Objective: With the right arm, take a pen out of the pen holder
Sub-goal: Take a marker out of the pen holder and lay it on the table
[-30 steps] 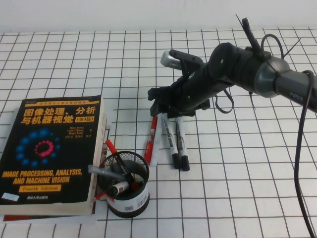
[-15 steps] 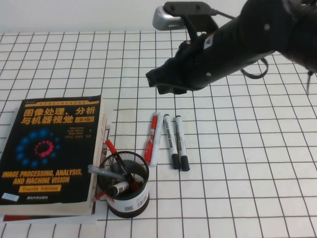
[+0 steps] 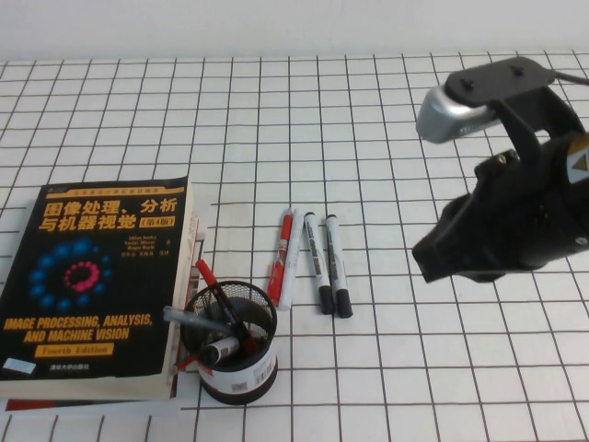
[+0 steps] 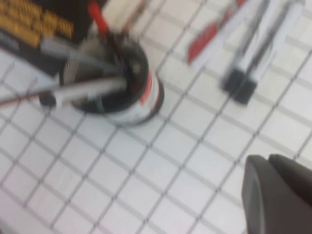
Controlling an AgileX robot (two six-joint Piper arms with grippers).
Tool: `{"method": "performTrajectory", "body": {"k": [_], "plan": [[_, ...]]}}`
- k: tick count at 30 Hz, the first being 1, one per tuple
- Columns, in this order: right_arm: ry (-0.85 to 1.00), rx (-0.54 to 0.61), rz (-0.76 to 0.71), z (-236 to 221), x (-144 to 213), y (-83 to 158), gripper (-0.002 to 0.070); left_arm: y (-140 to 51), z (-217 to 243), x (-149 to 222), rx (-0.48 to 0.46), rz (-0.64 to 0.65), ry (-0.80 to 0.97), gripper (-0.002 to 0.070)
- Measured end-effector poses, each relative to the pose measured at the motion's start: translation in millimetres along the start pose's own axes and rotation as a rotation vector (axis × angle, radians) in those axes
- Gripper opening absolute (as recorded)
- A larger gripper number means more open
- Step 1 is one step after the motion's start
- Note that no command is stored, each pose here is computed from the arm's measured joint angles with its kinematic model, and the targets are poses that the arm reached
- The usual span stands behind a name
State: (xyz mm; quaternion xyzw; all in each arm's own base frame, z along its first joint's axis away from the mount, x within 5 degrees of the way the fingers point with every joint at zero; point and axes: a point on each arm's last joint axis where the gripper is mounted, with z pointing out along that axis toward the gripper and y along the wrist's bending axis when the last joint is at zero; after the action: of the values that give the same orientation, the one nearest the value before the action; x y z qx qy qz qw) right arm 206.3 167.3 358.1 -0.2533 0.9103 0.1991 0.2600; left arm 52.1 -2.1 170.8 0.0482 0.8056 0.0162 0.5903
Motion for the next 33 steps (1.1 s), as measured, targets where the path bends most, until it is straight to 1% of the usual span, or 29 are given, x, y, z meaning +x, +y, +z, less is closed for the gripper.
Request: {"method": "performTrajectory", "body": {"k": [4,9,13,17,20,23,28,33], "plan": [[0.09,0.002,-0.001,-2.2,10.9,-0.2,-0.0014,0.0,0.0,0.0,0.0,0.0,0.0,-0.0004],[0.131,0.009,-0.071,4.5,19.2,-3.3,-0.0014,0.0,0.0,0.0,0.0,0.0,0.0,-0.0004],[0.128,0.017,-0.085,12.4,24.8,-6.4,-0.0014,0.0,0.0,0.0,0.0,0.0,0.0,-0.0004],[0.047,0.037,-0.152,17.1,37.4,-11.6,-0.0015,0.0,0.0,0.0,0.0,0.0,0.0,-0.0004],[-0.061,0.064,-0.163,15.9,59.4,-19.0,-0.0015,0.0,0.0,0.0,0.0,0.0,0.0,-0.0004],[-0.171,0.113,-0.128,14.2,87.6,-34.6,-0.0015,0.0,0.0,0.0,0.0,0.0,0.0,-0.0004],[-0.337,0.228,-0.006,11.3,145.5,-64.5,-0.0015,0.0,0.0,0.0,0.0,0.0,0.0,-0.0004],[-0.459,0.345,0.092,6.1,201.3,-79.7,-0.0015,0.0,0.0,0.0,0.0,0.0,0.0,-0.0004]]}}
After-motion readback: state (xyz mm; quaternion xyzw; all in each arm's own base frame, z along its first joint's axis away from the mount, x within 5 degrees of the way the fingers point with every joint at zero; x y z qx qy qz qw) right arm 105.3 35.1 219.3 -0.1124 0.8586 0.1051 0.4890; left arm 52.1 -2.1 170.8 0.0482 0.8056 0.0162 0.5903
